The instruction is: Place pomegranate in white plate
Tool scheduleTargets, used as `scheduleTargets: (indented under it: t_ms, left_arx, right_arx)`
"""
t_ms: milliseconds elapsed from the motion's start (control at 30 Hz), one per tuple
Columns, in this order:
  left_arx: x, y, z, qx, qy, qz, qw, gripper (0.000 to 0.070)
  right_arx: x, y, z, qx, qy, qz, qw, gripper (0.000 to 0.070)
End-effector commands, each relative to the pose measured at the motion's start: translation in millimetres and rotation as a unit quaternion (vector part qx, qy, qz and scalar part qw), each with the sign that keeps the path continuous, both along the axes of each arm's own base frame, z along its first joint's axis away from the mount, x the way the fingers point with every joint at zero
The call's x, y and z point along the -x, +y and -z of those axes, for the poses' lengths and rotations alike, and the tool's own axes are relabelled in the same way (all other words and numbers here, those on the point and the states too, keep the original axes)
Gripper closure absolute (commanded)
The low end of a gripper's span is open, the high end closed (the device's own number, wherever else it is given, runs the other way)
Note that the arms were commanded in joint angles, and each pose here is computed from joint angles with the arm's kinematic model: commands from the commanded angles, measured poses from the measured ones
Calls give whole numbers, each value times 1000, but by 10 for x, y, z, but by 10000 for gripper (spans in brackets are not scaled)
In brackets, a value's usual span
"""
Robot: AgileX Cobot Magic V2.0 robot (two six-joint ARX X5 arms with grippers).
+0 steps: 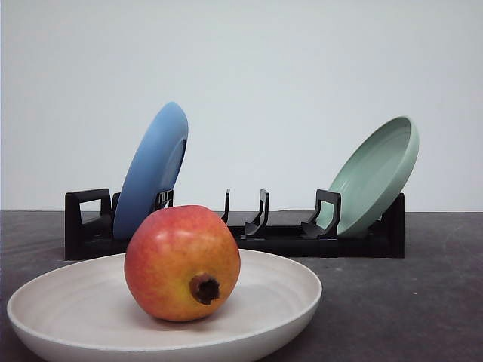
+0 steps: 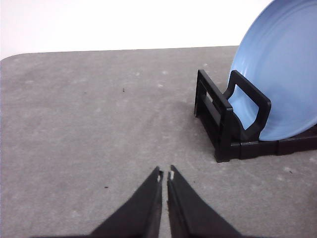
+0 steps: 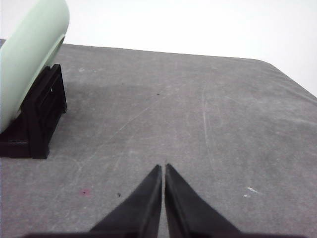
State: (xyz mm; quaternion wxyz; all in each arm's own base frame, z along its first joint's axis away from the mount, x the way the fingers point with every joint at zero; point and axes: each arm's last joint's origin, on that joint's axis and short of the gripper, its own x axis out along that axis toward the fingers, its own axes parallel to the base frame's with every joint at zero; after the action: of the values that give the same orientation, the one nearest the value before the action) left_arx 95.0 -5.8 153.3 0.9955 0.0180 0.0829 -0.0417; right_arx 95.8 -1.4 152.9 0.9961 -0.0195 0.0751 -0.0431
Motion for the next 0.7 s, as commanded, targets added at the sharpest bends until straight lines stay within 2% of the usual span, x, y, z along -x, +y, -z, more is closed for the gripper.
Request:
scheduleTargets:
  t_ms: [0,667]
  left_arx:
    - [-5,1,41,-5,5,-1,1000,700]
    - [-5,1,41,-5,5,-1,1000,700]
  right_arx:
    - [-2,-2,10,-2,0,1,1000,697]
    - [-2,-2,10,-2,0,1,1000,697]
